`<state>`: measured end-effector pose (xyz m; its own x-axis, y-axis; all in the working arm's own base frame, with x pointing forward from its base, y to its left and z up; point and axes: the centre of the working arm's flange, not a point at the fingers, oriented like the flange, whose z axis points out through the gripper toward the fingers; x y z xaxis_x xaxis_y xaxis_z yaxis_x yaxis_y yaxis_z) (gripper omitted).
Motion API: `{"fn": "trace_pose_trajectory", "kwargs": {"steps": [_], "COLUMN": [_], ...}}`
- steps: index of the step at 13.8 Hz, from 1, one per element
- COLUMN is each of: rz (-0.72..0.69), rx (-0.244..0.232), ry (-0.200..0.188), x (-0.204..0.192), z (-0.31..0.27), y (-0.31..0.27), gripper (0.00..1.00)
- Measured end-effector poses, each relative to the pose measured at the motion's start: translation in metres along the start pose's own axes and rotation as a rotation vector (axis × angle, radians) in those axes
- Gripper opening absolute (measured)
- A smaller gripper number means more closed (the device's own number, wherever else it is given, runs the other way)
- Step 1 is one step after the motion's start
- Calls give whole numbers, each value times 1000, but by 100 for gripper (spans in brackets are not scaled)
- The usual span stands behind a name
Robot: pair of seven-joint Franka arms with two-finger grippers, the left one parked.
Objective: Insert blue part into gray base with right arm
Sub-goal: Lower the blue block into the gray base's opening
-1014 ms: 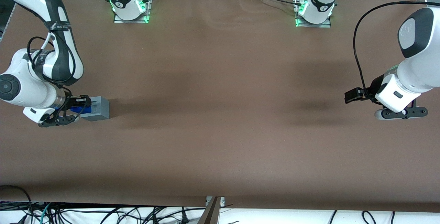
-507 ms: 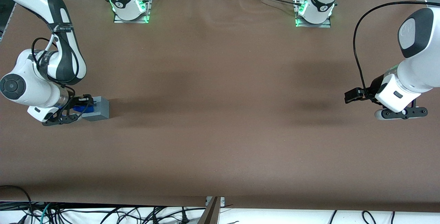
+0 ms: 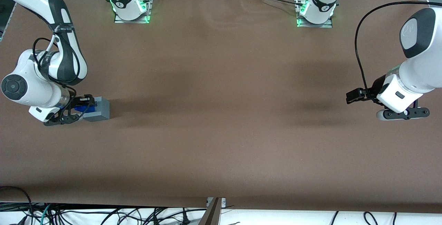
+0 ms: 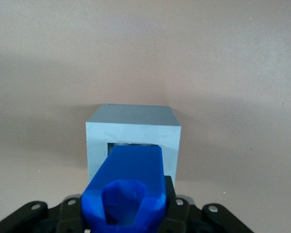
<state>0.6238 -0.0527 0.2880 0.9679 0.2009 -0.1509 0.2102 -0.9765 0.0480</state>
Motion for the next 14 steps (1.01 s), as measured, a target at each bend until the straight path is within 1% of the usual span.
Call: {"fn": "trace_pose_trajectory", "kwargs": {"steps": [14], "rz": [4], "rx": [10], "ry": [-8], "x": [-2], "z": [6], "y": [0], "gripper": [52]}}
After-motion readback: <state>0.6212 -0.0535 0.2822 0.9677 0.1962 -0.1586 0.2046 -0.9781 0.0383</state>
